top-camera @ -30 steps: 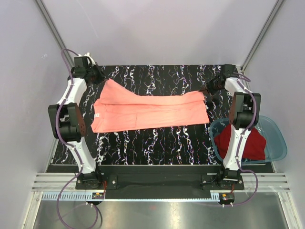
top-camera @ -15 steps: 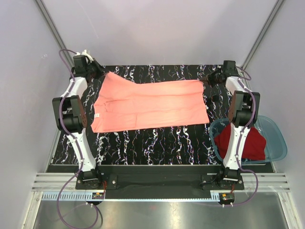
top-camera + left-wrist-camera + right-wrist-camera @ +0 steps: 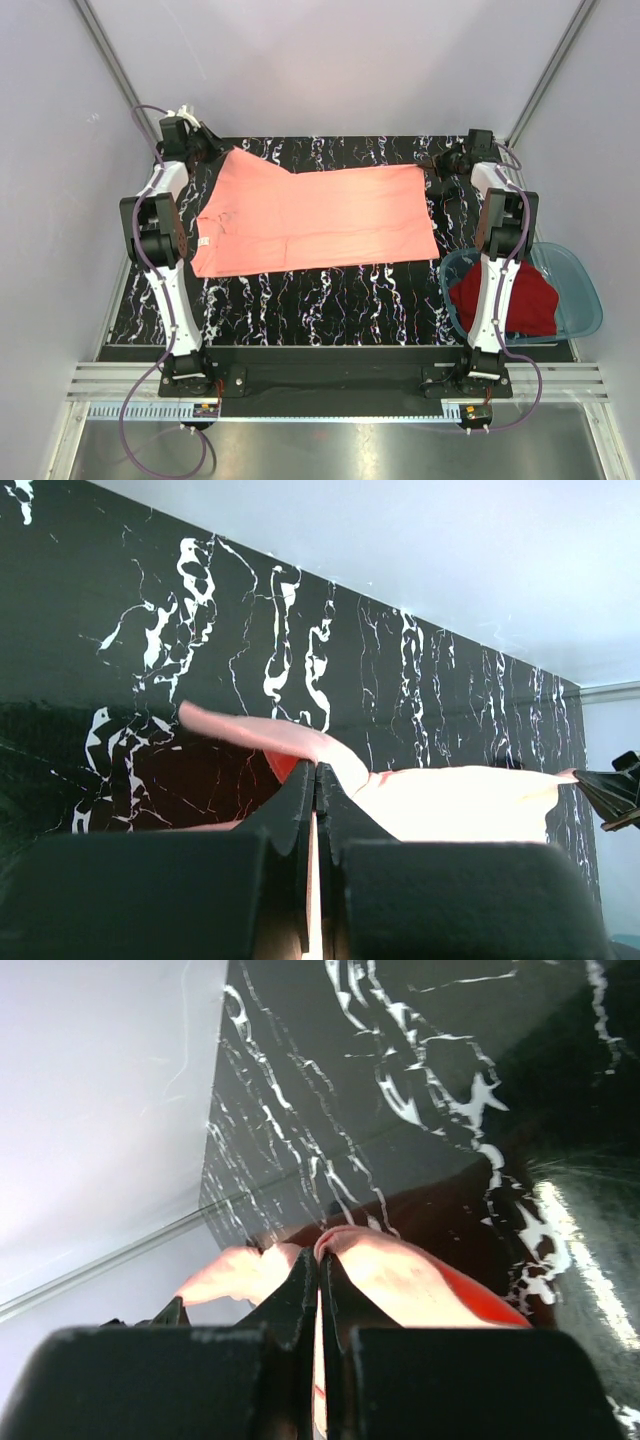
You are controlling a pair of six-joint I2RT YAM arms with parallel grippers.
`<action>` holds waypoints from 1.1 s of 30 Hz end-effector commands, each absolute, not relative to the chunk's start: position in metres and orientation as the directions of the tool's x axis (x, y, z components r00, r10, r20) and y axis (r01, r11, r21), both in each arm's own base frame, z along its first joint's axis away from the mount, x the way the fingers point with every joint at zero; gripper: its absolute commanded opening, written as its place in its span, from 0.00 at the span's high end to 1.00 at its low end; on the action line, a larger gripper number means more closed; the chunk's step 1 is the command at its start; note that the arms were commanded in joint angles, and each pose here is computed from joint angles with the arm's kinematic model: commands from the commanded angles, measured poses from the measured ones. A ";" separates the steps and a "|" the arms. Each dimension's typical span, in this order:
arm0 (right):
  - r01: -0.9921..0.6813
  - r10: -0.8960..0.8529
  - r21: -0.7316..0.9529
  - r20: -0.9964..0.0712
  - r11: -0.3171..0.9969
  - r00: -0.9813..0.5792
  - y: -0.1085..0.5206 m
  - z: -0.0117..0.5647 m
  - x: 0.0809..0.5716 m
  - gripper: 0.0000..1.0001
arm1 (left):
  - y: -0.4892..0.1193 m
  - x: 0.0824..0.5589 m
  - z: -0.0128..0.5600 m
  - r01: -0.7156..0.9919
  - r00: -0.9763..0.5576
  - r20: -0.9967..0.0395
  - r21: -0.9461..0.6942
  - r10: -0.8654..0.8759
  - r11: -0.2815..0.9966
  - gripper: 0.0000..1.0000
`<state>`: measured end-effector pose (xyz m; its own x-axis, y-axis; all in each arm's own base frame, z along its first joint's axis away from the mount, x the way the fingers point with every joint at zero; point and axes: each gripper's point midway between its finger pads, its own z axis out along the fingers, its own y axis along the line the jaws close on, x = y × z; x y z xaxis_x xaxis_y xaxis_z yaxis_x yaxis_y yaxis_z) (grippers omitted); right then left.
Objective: Fold and stack the t-shirts
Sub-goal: Fold the tshirt
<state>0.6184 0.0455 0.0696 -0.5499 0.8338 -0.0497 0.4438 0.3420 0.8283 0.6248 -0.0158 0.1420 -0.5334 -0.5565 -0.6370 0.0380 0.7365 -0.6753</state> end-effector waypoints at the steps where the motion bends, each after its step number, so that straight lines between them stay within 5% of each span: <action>1: 0.359 0.822 0.872 -0.081 0.332 -0.564 0.046 0.108 0.630 0.99 | -0.013 0.628 0.187 0.136 -0.466 -0.704 -0.656 -0.536 0.743 1.00; 11: 0.436 0.789 0.817 -0.038 0.378 -0.613 0.046 0.114 0.594 1.00 | -0.007 0.576 0.188 0.066 -0.546 -0.712 -0.563 -0.442 0.824 1.00; 19: 0.388 0.790 0.862 -0.023 0.326 -0.612 0.046 0.110 0.616 1.00 | 0.001 0.579 0.186 0.053 -0.554 -0.700 -0.569 -0.450 0.821 1.00; 33: 0.472 0.755 0.812 0.061 0.343 -0.652 0.058 0.115 0.557 1.00 | -0.008 0.529 0.172 -0.062 -0.673 -0.565 -0.599 -0.477 0.798 1.00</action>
